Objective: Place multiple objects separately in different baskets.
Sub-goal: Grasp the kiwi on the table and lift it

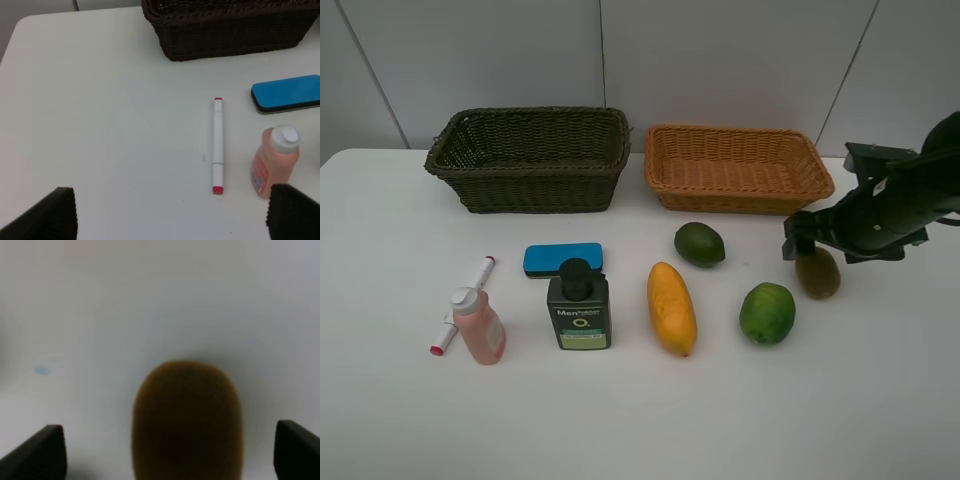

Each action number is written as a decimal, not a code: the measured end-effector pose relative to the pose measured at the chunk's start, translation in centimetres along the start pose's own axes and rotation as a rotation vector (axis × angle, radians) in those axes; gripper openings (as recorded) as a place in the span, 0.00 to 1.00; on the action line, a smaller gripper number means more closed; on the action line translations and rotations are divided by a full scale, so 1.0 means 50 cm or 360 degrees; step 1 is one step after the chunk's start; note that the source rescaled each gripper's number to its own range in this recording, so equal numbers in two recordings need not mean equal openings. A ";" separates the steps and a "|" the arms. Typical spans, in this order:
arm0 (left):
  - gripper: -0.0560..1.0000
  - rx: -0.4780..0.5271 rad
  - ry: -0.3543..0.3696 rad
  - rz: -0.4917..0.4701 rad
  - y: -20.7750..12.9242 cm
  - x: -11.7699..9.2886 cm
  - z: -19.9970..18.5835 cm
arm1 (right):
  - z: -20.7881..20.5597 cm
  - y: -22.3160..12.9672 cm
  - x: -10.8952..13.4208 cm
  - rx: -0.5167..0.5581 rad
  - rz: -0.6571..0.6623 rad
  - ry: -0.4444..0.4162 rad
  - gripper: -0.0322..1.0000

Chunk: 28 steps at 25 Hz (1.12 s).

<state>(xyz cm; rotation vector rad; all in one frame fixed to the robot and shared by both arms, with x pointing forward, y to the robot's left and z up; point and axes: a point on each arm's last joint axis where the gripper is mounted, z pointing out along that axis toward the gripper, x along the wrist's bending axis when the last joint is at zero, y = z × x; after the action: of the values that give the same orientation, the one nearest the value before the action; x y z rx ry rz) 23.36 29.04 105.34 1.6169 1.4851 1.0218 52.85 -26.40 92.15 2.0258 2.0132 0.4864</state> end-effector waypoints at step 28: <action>1.00 0.0001 0.0000 0.0000 0.000 0.000 0.000 | 0.092 -0.021 -0.002 0.0155 -0.0018 -0.0023 1.00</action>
<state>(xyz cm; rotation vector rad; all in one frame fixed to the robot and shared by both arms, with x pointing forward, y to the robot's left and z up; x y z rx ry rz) 23.36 29.04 105.33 1.6175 1.4855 1.0212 53.73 -26.20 87.54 2.0657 2.0767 0.3768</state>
